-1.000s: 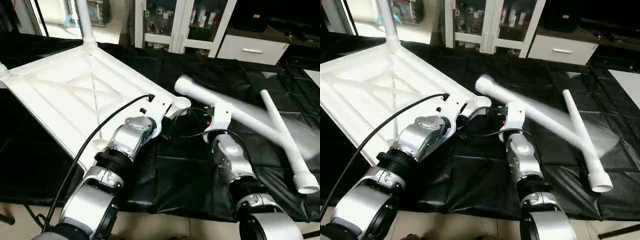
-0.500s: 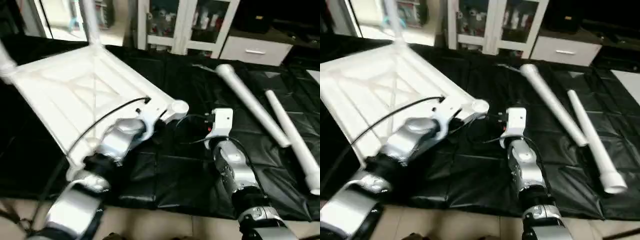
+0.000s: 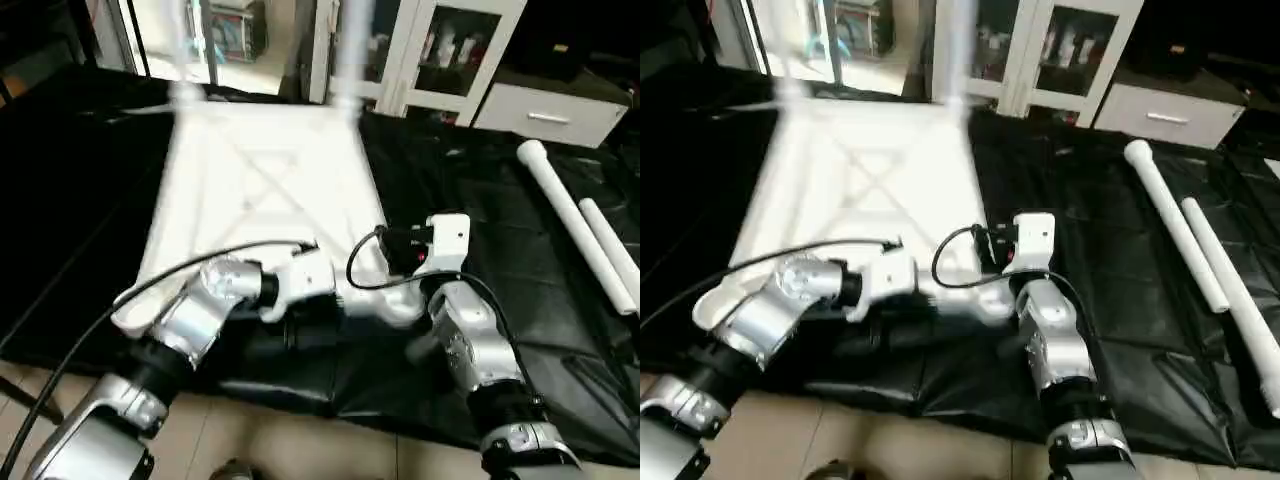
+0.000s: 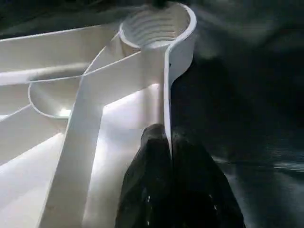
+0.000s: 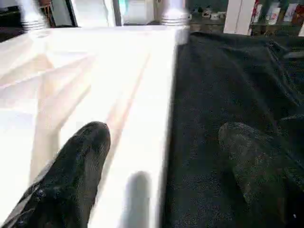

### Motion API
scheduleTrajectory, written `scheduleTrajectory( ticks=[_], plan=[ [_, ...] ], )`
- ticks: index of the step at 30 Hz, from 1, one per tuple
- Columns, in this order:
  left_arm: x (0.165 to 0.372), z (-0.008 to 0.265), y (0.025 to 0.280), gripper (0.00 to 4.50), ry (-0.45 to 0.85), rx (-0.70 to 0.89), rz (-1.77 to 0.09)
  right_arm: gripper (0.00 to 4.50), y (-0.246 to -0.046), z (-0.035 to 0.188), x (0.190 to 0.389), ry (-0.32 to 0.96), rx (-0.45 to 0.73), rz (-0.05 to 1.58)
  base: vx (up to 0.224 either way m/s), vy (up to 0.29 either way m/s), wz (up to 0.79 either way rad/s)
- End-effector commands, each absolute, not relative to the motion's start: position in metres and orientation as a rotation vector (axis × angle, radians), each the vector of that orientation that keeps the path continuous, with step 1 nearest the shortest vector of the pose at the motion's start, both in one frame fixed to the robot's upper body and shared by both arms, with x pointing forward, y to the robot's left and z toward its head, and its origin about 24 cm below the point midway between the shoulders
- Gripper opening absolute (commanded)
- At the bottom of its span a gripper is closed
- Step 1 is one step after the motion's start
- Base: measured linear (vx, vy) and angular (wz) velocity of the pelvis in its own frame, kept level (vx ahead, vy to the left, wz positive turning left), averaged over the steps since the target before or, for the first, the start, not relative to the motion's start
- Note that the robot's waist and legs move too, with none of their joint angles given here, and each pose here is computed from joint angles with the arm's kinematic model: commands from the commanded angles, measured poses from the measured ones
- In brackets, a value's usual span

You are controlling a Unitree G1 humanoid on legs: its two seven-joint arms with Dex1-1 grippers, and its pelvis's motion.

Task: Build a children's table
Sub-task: Pick table leg

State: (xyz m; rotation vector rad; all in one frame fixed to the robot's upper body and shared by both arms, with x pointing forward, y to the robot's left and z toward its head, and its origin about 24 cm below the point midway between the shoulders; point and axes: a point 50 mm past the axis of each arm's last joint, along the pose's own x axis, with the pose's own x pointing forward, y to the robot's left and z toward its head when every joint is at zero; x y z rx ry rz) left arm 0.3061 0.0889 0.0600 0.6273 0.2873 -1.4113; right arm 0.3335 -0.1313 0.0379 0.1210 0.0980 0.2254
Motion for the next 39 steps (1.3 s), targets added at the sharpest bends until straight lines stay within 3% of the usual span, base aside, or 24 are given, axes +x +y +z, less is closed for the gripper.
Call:
scheduleTrajectory(
  ticks=[1, 6, 16, 25, 28, 33, 39],
  plan=[
    [0.300, 0.055, 0.084, 0.00, 0.272, 0.611, -1.453, 4.00, -0.136, 0.041, 0.335, 0.094, 0.112, 0.216, 0.000, 0.000, 0.00],
    [0.306, 0.055, 0.094, 0.00, 0.279, 0.649, -1.405, 4.00, -0.137, 0.043, 0.336, 0.094, 0.105, 0.225, 0.000, 0.000, 0.00],
    [0.316, 0.057, 0.140, 0.00, 0.348, 0.699, -1.282, 4.00, -0.137, 0.048, 0.333, 0.082, 0.115, 0.277, 0.000, 0.000, 0.00],
    [0.302, 0.070, 0.172, 0.00, 0.355, 0.650, -1.340, 4.00, -0.137, 0.051, 0.331, 0.075, 0.120, 0.304, 0.000, 0.000, 0.00],
    [0.295, 0.075, 0.178, 0.55, 0.370, 0.621, -1.381, 4.03, -0.139, 0.052, 0.332, 0.073, 0.123, 0.298, 0.000, 0.000, 0.00],
    [0.290, 0.086, 0.184, 0.93, 0.366, 0.546, -1.390, 4.03, -0.142, 0.054, 0.331, 0.067, 0.126, 0.289, 0.000, 0.000, 0.00],
    [0.300, 0.110, 0.185, 1.36, 0.242, 0.475, -1.309, 4.03, -0.144, 0.054, 0.329, 0.059, 0.138, 0.289, 0.000, 0.000, 0.00]
  ],
)
